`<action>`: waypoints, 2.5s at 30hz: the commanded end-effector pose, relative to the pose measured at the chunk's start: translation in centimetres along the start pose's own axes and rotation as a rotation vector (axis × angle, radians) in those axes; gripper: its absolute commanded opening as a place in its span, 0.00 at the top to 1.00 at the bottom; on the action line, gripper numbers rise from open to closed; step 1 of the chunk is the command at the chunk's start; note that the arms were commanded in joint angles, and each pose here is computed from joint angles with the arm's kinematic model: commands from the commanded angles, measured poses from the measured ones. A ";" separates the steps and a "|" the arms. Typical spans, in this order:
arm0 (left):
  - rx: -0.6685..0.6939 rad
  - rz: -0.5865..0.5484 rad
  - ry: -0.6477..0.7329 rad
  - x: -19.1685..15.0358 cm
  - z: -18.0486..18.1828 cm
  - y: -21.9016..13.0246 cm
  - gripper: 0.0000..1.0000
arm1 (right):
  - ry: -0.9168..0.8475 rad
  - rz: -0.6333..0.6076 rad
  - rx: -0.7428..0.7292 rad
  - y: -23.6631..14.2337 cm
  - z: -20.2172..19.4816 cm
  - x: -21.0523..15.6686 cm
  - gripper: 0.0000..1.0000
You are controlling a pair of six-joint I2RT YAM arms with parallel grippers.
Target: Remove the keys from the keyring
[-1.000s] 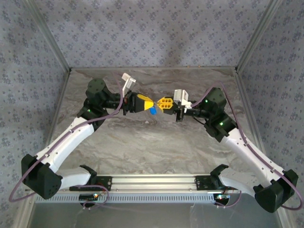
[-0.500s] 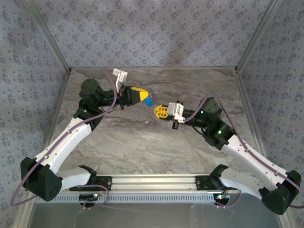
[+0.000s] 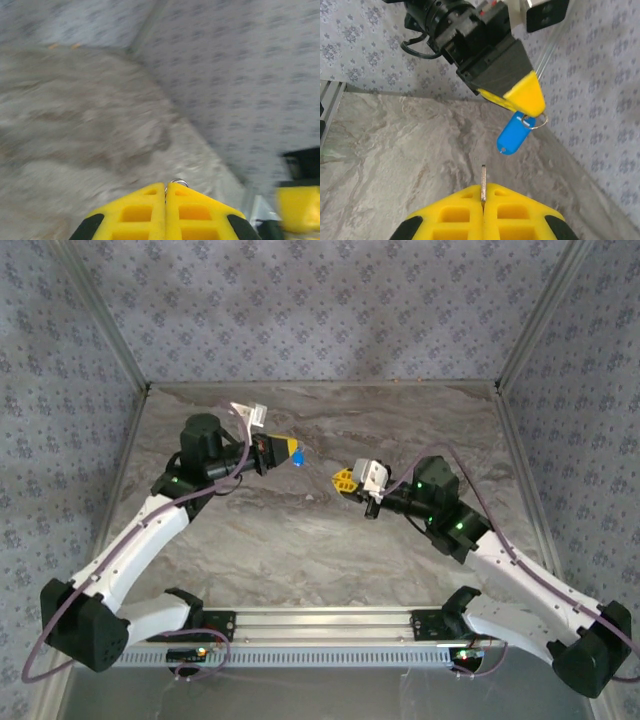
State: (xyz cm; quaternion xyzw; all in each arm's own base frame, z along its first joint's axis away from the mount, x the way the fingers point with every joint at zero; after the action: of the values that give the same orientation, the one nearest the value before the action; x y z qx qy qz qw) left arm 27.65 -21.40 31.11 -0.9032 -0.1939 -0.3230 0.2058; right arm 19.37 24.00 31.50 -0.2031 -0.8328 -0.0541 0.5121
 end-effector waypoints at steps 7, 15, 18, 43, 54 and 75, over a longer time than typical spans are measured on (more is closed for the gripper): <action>0.536 0.125 -0.156 -6.5 13.8 2.5 1.00 | 0.202 0.096 -0.121 -0.5 0.9 -5.1 1.00; 0.699 0.198 -0.211 -8.9 18.5 3.5 0.96 | 0.280 0.137 -0.175 -1.1 1.5 -7.5 1.00; 0.757 0.205 -0.208 -8.9 19.3 3.4 0.80 | 0.295 0.156 -0.205 -1.3 1.3 -7.9 1.00; 0.402 -0.031 -0.075 -6.3 7.0 -4.5 0.38 | 0.906 0.506 -0.401 3.6 -3.8 -25.4 1.00; 0.401 -0.077 -0.051 -6.0 6.6 -5.1 0.36 | 1.041 0.554 -0.477 2.5 -3.5 -30.2 0.84; 1.220 -0.265 0.091 -1.7 15.9 -9.9 0.01 | 0.694 0.889 -1.218 -13.1 -10.7 -24.1 0.00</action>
State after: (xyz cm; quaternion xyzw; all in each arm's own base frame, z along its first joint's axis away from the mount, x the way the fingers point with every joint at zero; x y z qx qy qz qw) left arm 28.53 -10.61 21.47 -0.7176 -0.3908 -0.2264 0.5301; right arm 33.42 6.39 16.32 -0.6154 -0.3488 -0.3326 0.6238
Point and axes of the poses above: each hand's point on the last joint's axis, 136 mm out from that joint toward the fingers, its own y axis out along the fingers, its own z axis along the line the jaws close on, x = y × z, the point moved 4 cm from there along -y, back along the fingers, and after that the axes turned 10 degrees about -y, right-handed, at the moved point
